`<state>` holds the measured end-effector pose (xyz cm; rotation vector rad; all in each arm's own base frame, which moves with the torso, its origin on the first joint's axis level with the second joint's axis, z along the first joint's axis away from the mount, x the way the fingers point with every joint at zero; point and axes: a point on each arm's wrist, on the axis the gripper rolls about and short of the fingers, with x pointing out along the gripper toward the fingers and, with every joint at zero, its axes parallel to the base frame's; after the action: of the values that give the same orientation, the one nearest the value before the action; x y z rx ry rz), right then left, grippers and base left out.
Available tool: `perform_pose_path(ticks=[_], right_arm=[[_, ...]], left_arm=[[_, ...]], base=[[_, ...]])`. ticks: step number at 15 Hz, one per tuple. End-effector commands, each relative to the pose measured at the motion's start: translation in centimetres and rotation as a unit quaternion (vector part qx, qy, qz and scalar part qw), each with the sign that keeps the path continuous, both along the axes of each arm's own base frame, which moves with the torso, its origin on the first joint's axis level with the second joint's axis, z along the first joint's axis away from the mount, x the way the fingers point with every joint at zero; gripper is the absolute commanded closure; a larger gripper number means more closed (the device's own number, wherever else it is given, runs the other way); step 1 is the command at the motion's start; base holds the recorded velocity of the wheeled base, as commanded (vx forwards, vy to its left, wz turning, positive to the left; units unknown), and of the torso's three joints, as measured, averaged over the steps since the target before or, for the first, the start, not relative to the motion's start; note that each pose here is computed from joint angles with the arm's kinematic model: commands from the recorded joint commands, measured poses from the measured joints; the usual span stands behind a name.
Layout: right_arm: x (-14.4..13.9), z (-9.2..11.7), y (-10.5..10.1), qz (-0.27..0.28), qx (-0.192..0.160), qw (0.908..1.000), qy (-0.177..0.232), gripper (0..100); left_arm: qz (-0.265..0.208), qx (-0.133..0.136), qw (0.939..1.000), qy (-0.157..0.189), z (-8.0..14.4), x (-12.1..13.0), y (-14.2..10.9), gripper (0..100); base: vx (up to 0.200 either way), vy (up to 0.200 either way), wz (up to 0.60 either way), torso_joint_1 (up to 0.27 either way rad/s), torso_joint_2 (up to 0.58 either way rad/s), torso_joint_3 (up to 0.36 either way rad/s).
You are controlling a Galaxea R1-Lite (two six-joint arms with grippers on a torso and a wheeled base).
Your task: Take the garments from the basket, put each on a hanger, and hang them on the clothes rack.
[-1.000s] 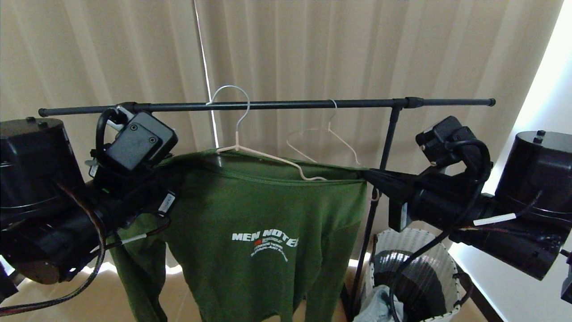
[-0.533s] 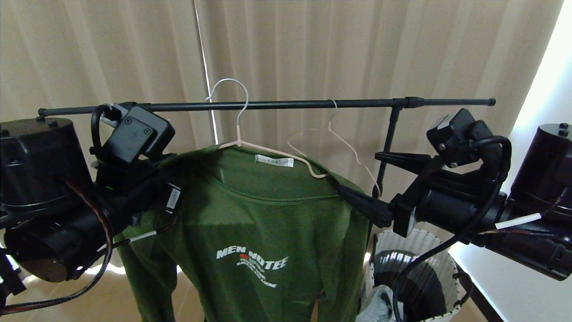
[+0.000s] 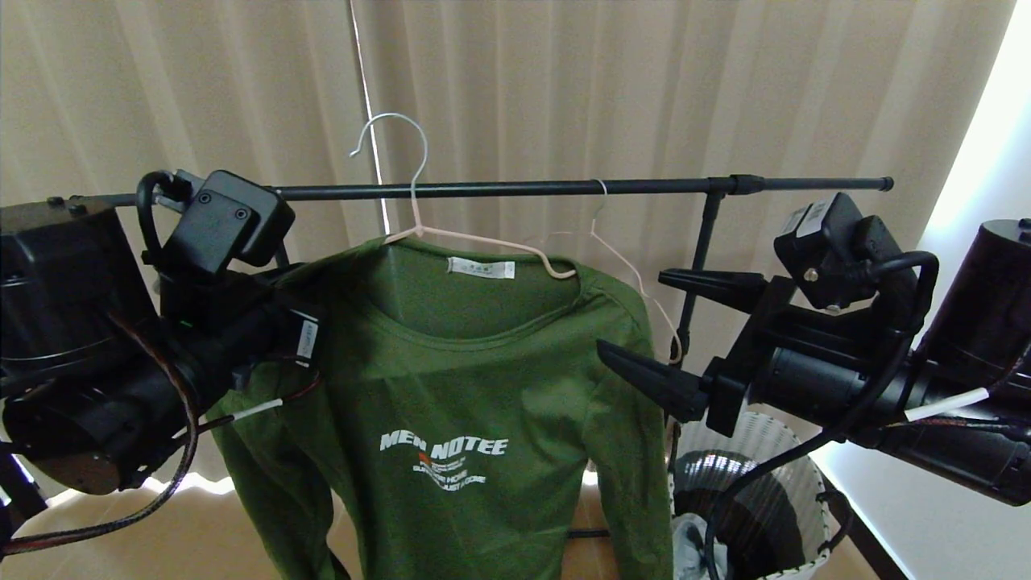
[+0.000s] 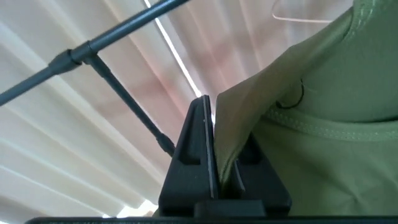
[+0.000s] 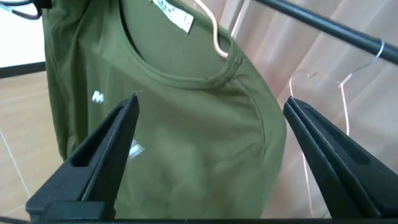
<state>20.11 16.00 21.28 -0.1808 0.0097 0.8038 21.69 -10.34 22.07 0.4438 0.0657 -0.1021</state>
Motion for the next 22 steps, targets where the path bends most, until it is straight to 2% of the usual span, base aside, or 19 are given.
perform_pose_path(ticks=[1,3,4,6,8,11,13,14,15,19,22], right_arm=[[0.1,-0.1,0.1,0.0,-0.002,1.0,0.002,0],[0.7,-0.2,0.5,-0.002,-0.008,1.0,-0.003,0],[1.5,0.4,1.2,-0.002,-0.019,0.9994,-0.03,0],[2.4,1.0,1.9,-0.002,-0.016,0.9991,-0.039,0],[4.2,1.0,3.1,-0.037,-0.028,0.9977,-0.05,0],[5.8,0.6,5.0,-0.056,-0.034,0.9965,-0.052,0],[6.5,0.0,5.6,-0.068,-0.045,0.9958,-0.043,0],[6.7,-0.4,6.0,-0.072,-0.062,0.9947,-0.039,0],[6.6,-0.3,6.4,-0.067,-0.062,0.995,-0.041,0],[7.1,0.0,7.0,-0.079,-0.07,0.9933,-0.047,0],[7.7,-0.3,7.7,-0.079,-0.089,0.9914,-0.053,0]], left_arm=[[0.0,0.002,1.0,0.004,-0.3,0.0,0.0,100],[-0.014,0.002,0.9999,0.008,-0.5,-0.4,-0.5,100],[-0.023,0.004,0.9997,0.01,-0.6,-0.6,-0.9,100],[-0.033,0.004,0.9994,0.011,-0.7,-0.8,-1.3,100],[-0.037,0.006,0.9992,0.01,-0.7,-1.0,-1.5,100],[-0.038,0.009,0.9991,0.018,-1.4,-1.3,-1.2,100],[-0.038,0.004,0.9992,0.007,-1.6,-1.3,-1.2,100],[-0.04,0.0,0.9992,0.0,-1.7,-1.4,-1.2,100],[-0.04,-0.002,0.9992,-0.001,-1.7,-1.4,-1.2,100],[-0.04,-0.001,0.9992,0.001,-1.8,-1.5,-1.2,100],[-0.041,0.002,0.9991,0.004,-2.1,-1.8,-1.0,100]], base=[[0.0,0.0,0.0,0.0,0.0,0.0],[0.0,0.0,0.0,0.0,0.0,0.0],[0.0,0.0,0.0,0.0,0.0,0.0],[0.0,0.0,0.0,0.0,0.0,0.0],[0.0,0.0,0.0,0.0,0.0,0.0],[0.0,0.0,0.0,0.0,0.0,0.0],[0.0,0.0,0.0,0.0,0.0,0.0],[0.0,0.0,0.0,0.0,0.0,0.0],[0.0,0.0,0.0,0.0,0.0,0.0],[0.0,0.0,0.0,0.0,0.0,0.0],[0.0,0.0,0.0,0.0,0.0,0.0]])
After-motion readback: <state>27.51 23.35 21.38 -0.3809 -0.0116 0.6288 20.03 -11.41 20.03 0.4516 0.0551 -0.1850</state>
